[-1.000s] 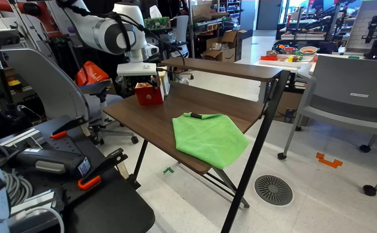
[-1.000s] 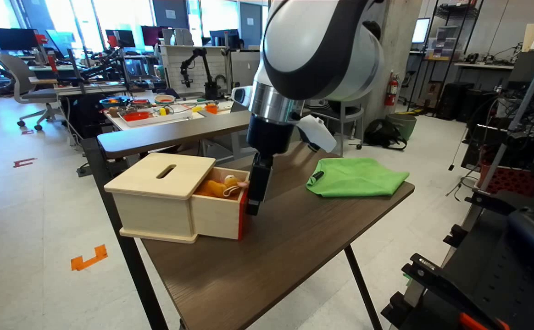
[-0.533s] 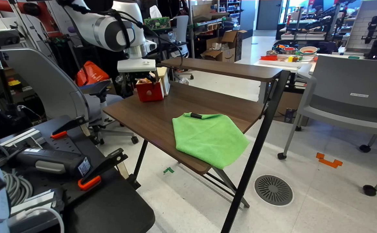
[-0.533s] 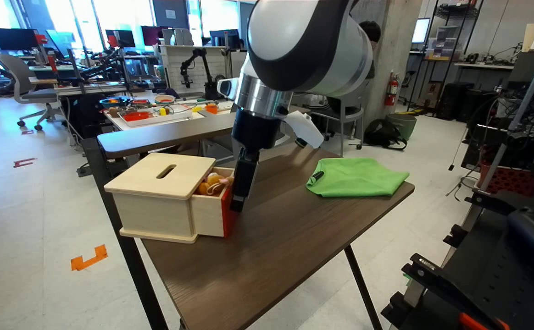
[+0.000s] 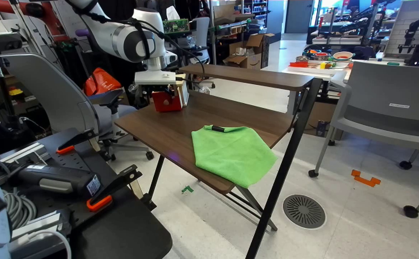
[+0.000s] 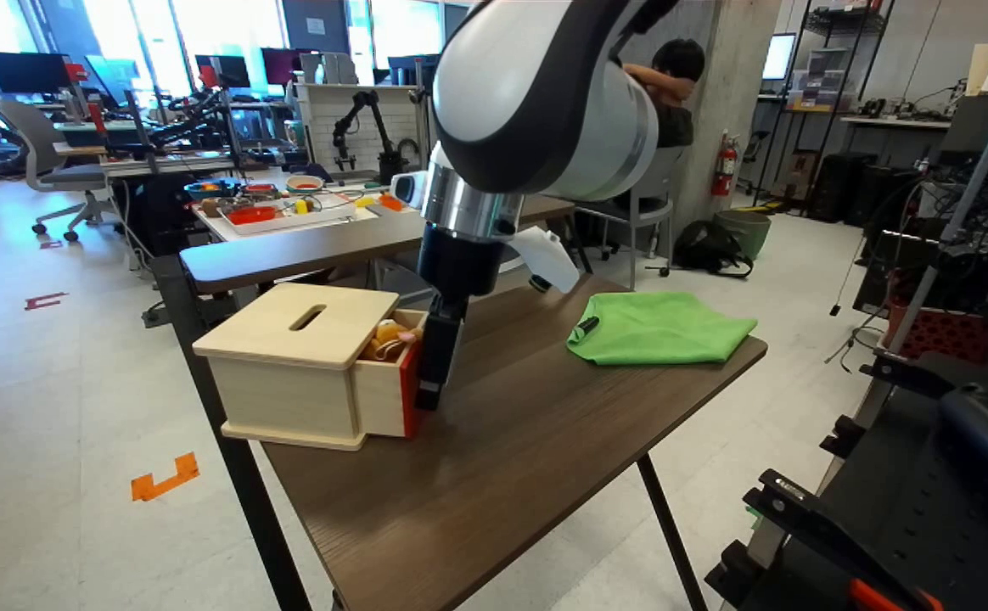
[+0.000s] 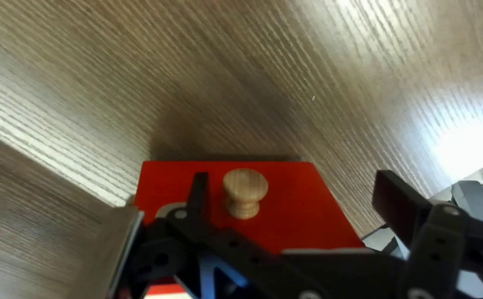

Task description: Close the drawer

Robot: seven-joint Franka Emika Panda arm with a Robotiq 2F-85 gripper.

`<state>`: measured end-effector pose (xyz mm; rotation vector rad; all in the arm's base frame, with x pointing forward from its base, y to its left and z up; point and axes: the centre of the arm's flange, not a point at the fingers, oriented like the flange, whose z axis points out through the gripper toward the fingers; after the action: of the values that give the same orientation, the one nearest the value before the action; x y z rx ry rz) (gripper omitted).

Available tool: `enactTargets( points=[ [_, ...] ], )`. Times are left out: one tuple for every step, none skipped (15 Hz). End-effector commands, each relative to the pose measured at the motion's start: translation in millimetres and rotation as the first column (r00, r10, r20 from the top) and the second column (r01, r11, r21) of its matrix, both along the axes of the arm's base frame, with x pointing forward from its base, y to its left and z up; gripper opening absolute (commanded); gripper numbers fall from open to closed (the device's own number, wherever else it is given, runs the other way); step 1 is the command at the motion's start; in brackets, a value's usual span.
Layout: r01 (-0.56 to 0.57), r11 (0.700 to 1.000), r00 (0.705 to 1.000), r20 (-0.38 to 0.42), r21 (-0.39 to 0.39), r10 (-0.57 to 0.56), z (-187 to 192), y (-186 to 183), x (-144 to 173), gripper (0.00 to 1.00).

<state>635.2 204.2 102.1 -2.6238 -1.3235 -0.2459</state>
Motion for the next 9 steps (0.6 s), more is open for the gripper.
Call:
enactTargets(
  points=[
    [-0.030,0.999,0.999,-0.014,0.011,0.030,-10,10,16,1.00],
    [-0.031,0.999,0.999,-0.015,0.012,0.031,-10,12,18,1.00],
    [-0.031,0.999,0.999,-0.015,0.013,0.031,-10,13,19,1.00],
    [-0.032,0.999,0.999,-0.009,0.014,0.033,-8,15,20,1.00],
    [-0.033,0.999,0.999,0.003,0.017,0.033,-5,17,21,1.00],
    [-0.031,0.999,0.999,0.011,0.025,0.031,-2,18,23,1.00],
    [-0.024,0.999,0.999,0.027,0.036,0.023,1,21,23,1.00],
    [-0.019,0.999,0.999,0.039,0.044,0.018,1,22,24,1.00],
    [-0.015,0.998,0.999,0.044,0.053,0.013,1,24,24,1.00]
  ],
)
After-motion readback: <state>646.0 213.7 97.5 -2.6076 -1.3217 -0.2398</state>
